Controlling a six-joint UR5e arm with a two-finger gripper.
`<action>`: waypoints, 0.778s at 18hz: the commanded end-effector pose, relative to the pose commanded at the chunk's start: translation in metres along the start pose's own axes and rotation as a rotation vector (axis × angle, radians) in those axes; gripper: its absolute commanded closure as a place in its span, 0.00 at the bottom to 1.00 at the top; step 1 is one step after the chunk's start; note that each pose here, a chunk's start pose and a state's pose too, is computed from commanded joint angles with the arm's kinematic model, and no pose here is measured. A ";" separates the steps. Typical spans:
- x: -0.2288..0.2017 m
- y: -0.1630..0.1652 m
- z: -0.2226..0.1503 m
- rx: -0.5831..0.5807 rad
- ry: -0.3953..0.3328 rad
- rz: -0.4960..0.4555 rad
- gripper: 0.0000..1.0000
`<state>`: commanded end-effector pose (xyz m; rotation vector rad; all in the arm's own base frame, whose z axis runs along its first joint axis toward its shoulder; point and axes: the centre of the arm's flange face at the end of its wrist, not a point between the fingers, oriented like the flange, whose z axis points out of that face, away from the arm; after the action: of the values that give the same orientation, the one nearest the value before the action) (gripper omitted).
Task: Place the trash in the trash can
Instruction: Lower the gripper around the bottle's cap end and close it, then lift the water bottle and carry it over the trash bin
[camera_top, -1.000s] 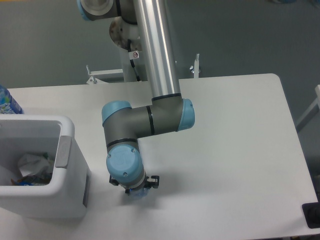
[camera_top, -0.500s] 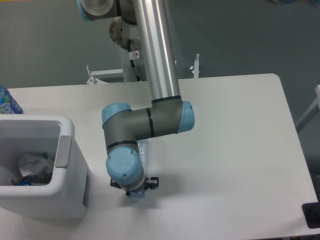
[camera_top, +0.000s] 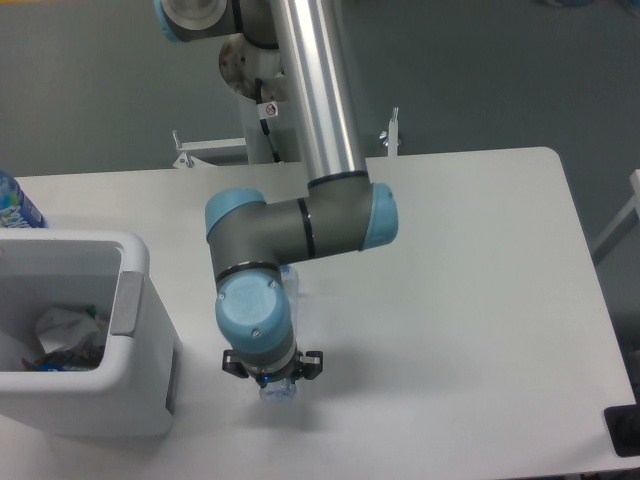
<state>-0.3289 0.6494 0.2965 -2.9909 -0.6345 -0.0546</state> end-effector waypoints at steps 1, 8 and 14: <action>-0.009 -0.003 -0.011 0.028 0.024 -0.018 0.55; -0.048 -0.017 -0.088 0.305 0.146 -0.100 0.54; -0.053 -0.009 -0.147 0.431 0.231 -0.084 0.54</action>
<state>-0.3835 0.6235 0.4405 -2.4972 -0.6482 -0.2325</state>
